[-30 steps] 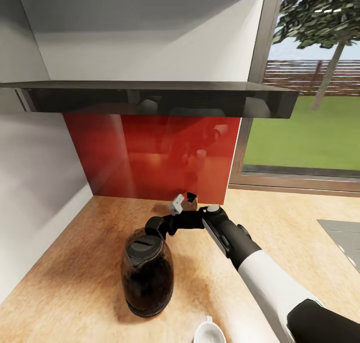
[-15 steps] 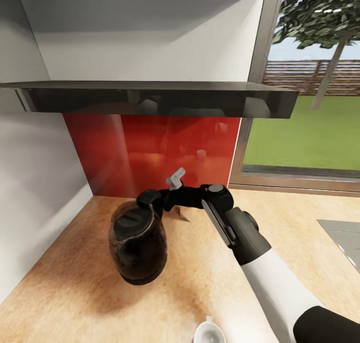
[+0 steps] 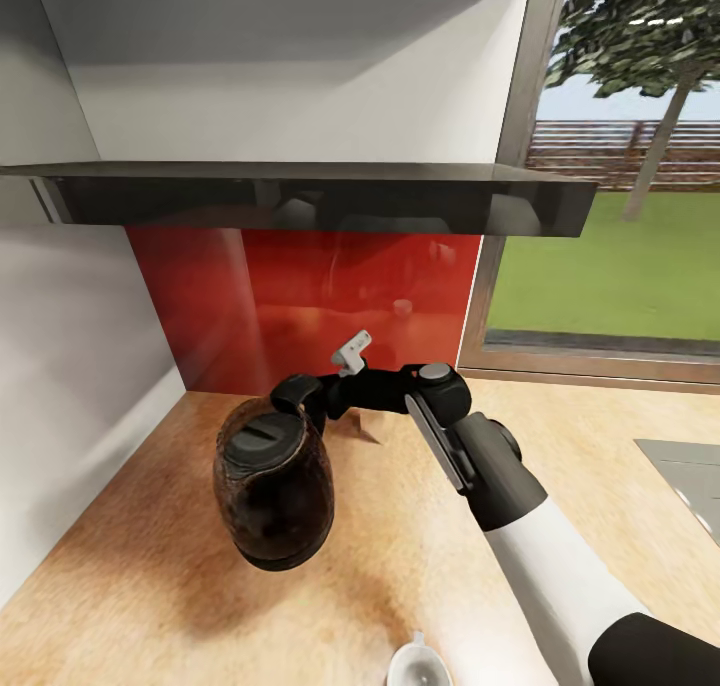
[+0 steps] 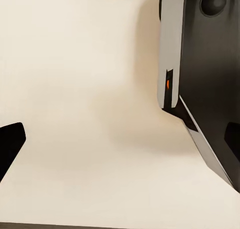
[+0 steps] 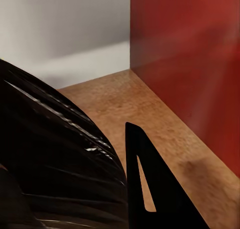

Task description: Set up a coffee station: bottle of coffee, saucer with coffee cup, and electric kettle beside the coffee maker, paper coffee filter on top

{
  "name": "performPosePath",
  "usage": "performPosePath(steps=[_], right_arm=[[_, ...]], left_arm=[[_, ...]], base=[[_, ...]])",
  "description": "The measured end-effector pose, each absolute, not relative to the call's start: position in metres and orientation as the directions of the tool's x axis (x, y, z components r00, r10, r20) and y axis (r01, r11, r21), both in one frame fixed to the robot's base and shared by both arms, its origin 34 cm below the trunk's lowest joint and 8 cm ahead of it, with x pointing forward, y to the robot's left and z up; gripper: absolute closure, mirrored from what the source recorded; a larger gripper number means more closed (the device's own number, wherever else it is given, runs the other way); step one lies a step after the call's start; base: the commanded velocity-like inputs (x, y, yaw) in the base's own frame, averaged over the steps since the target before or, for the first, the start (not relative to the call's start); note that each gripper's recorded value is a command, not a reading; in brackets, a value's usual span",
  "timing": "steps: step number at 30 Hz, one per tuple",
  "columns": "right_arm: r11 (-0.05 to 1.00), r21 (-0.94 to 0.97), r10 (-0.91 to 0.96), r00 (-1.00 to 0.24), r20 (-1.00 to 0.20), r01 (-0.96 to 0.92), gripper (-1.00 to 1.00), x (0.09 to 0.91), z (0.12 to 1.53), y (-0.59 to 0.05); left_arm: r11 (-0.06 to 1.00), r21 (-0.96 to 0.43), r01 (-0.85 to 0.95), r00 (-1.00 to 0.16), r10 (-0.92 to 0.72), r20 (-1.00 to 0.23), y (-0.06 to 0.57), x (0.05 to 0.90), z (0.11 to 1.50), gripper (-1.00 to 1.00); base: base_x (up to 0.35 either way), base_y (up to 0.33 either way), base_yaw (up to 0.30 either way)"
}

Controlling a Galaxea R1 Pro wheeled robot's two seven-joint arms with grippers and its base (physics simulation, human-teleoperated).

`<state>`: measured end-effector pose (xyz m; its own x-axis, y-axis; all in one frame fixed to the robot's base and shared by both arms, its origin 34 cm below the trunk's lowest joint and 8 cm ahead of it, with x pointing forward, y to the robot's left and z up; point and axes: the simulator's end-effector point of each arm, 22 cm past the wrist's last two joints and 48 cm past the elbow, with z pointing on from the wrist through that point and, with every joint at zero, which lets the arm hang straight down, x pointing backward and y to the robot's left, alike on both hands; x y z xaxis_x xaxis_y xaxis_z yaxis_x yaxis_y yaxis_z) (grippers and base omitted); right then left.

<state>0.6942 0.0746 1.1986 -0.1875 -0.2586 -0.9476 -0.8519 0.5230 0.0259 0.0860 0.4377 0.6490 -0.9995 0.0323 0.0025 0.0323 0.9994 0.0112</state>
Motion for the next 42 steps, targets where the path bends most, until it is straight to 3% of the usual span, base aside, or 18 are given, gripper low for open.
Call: performPosePath(steps=[12,26,42], right_arm=[[0.531,0.029,-0.252,-0.191,-0.949,-0.847,1.0,0.697,1.2,0.07],[0.579,0.058,-0.193,-0.206,-0.959,-0.813,1.0,0.713,1.214,0.049],[0.619,0.095,-0.138,-0.227,-0.964,-0.78,1.0,0.726,1.225,0.028]], left_arm=[[0.999,0.011,0.031,-1.0,0.031,0.002,0.438,0.086,0.649,-1.0],[1.0,0.012,0.029,-1.0,0.029,-0.001,0.438,0.087,0.649,-1.0],[0.999,0.014,0.03,-0.999,0.031,-0.012,0.438,0.091,0.649,-1.0]], base=[[0.0,0.0,-0.01],[-0.012,-0.195,-0.235],[-0.261,-0.116,-0.26]])
